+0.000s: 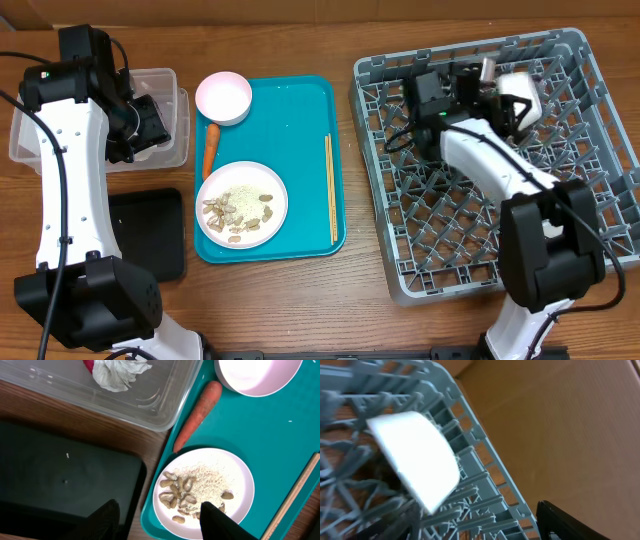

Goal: Sort waste into correct bins and load items into the dishwasher

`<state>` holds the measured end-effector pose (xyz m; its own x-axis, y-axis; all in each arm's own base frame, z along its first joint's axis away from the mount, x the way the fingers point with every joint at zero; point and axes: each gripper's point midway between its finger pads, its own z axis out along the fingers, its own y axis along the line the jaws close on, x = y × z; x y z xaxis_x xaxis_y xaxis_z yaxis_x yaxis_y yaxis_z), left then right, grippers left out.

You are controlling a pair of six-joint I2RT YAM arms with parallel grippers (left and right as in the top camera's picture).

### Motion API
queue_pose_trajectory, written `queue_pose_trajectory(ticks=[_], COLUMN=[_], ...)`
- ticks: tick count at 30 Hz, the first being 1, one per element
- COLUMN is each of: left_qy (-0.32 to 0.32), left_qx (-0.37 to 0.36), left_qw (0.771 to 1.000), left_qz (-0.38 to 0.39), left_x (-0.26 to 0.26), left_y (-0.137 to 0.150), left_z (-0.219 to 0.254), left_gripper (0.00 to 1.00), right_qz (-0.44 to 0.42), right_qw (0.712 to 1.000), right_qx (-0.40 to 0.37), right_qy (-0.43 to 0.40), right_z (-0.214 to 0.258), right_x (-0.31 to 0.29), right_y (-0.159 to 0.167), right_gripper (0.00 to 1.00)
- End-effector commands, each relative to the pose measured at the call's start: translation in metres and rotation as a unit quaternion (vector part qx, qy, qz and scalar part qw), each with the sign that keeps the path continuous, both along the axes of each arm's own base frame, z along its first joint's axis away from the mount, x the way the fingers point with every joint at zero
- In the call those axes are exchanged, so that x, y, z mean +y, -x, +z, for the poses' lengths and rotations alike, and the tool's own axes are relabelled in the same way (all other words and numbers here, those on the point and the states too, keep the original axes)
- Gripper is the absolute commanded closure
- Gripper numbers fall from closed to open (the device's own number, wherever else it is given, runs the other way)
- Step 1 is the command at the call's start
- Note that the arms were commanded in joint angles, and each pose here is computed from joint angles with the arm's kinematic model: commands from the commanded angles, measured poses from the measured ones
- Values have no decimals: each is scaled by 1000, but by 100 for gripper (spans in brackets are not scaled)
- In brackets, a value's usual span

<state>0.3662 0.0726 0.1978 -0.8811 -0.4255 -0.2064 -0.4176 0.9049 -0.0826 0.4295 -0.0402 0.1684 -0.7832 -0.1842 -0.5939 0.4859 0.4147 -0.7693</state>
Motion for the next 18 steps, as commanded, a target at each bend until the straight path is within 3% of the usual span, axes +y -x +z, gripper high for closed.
queue_pose_trajectory(ticks=[1, 4, 8, 12, 18], left_qy=[4, 4, -2, -14, -48], left_qx=[-15, -16, -38, -86, -123], left_qw=[1000, 1000, 999, 990, 971], left_qz=[0, -1, -35, -112, -199], left_x=[-4, -5, -22, -68, -119], left_y=[0, -1, -14, -49, -104], left_z=[10, 10, 13, 13, -22], left_gripper=[46, 45, 43, 36, 35], right_qz=[19, 44, 116, 167, 153], right_qw=[996, 971, 906, 875, 872], right_qx=[-55, -79, -59, -28, 2], right_qy=[-61, -220, -402, -453, -466], right_z=[39, 42, 51, 65, 60], right_x=[8, 23, 63, 83, 81], right_y=[12, 30, 48, 70, 93], right_gripper=[22, 21, 12, 8, 7])
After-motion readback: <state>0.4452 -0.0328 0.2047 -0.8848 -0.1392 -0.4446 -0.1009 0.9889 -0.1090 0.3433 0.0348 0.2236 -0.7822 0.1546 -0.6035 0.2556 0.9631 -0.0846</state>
